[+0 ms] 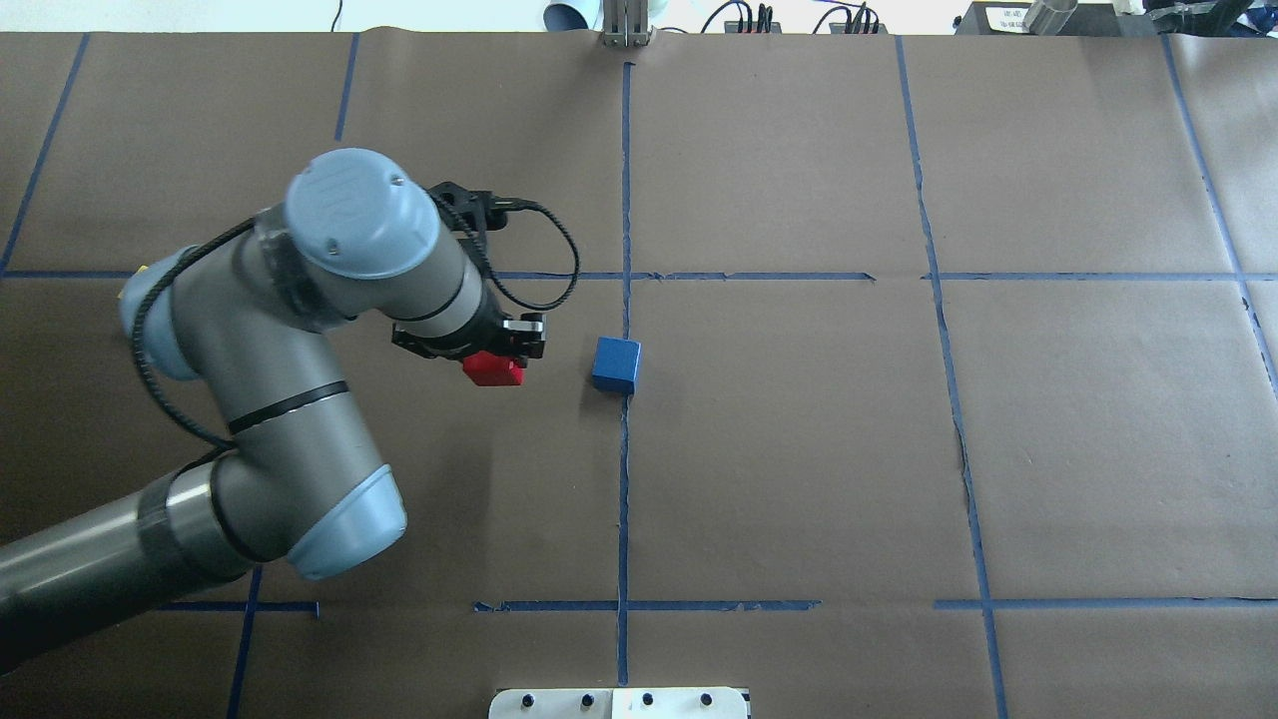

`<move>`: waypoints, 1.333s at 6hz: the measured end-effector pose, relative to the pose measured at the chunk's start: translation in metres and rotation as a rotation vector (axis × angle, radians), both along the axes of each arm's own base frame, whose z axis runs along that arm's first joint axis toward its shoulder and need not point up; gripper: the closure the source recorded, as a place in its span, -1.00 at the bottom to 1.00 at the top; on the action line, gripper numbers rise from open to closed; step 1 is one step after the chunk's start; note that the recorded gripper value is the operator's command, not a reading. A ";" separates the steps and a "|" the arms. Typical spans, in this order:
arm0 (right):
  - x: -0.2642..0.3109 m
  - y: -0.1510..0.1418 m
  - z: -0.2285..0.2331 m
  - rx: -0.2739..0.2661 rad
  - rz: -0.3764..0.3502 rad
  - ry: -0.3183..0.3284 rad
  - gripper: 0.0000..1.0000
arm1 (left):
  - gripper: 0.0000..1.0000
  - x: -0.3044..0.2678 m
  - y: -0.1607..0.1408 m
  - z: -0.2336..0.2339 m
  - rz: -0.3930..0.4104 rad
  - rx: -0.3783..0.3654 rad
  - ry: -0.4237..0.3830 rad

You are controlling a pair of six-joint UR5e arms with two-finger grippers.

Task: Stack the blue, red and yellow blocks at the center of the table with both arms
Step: 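Carry the red block with the left gripper above the blue block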

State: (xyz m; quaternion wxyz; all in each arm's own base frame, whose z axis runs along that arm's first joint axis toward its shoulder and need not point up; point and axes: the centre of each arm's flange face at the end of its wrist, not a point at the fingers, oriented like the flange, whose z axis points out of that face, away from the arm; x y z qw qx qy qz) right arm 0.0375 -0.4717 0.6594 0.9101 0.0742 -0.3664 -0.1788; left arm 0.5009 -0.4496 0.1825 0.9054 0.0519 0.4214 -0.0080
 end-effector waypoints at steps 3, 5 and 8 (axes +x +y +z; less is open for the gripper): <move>0.000 0.000 0.000 -0.001 0.000 -0.004 -1.00 | 0.94 0.078 -0.021 -0.048 0.014 0.006 -0.039; 0.000 0.000 0.000 -0.002 0.000 -0.004 -1.00 | 0.94 0.094 -0.014 -0.045 0.048 0.029 -0.057; 0.000 0.001 0.001 -0.003 0.000 -0.005 -1.00 | 0.93 0.099 -0.011 -0.042 0.086 0.062 -0.069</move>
